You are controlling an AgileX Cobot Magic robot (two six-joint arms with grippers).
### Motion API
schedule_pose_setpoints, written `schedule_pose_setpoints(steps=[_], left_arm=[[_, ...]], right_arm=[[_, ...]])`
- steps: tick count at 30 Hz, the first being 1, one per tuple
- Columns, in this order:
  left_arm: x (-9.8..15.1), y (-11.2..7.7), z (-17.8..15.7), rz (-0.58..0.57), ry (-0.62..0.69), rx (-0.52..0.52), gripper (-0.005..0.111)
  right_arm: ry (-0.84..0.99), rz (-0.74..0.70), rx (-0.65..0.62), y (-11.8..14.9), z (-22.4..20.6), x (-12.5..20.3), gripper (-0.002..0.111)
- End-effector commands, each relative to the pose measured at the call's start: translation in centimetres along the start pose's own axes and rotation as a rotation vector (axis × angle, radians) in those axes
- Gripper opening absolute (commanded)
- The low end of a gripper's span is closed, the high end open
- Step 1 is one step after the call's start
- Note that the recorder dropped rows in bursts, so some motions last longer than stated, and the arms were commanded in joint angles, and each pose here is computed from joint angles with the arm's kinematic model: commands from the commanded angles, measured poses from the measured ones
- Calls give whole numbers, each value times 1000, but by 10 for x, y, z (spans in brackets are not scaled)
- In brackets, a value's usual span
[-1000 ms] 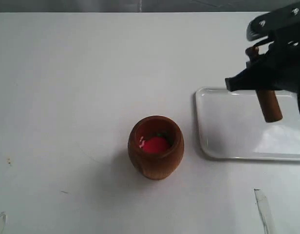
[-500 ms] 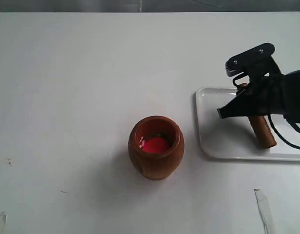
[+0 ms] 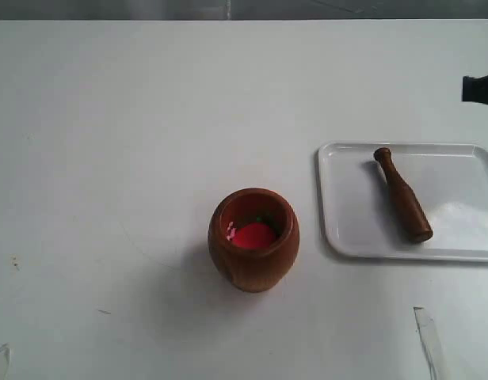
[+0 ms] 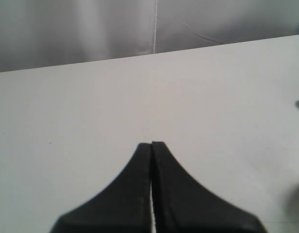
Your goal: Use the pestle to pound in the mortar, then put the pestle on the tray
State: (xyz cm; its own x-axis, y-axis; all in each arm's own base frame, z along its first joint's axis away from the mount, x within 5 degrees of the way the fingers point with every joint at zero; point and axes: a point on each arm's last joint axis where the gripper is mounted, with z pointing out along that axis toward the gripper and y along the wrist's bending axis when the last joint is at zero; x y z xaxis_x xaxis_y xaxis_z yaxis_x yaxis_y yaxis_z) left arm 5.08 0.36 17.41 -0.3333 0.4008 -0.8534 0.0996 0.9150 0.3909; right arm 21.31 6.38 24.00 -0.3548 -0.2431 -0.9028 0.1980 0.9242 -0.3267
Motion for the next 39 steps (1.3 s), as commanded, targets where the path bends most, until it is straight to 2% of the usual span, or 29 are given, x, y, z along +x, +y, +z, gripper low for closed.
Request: schedule_pose_setpoints(steps=[1, 3, 9, 11, 13, 17, 24, 29, 35, 39], left_arm=[[0, -1, 0, -12, -7, 8, 0], [0, -1, 0, -12, -7, 8, 0], [0, -1, 0, -12, -7, 8, 0], [0, -1, 0, -12, -7, 8, 0], [0, -1, 0, -12, -7, 8, 0], [0, -1, 0, -12, -7, 8, 0], [0, -1, 0, -12, -7, 8, 0], [0, -1, 0, -12, -7, 8, 0], [0, -1, 0, -12, -7, 8, 0], [0, -1, 0, -12, -7, 8, 0]], right_arm=[[-265, 139, -123, -21, -34, 4, 1], [-385, 163, -203, -30, -51, 12, 0], [-732, 93, -497, -39, -99, 46, 0], [-857, 90, -592, -40, -114, 44, 0], [-817, 84, -671, -40, -120, 50, 0], [-776, 135, -729, -45, -126, 56, 0], [-525, 171, -866, -40, -127, 77, 0], [-402, 225, -905, -37, -125, 84, 0], [-249, 424, -932, -36, -123, 88, 0], [-280, 391, -925, -37, -123, 87, 0]])
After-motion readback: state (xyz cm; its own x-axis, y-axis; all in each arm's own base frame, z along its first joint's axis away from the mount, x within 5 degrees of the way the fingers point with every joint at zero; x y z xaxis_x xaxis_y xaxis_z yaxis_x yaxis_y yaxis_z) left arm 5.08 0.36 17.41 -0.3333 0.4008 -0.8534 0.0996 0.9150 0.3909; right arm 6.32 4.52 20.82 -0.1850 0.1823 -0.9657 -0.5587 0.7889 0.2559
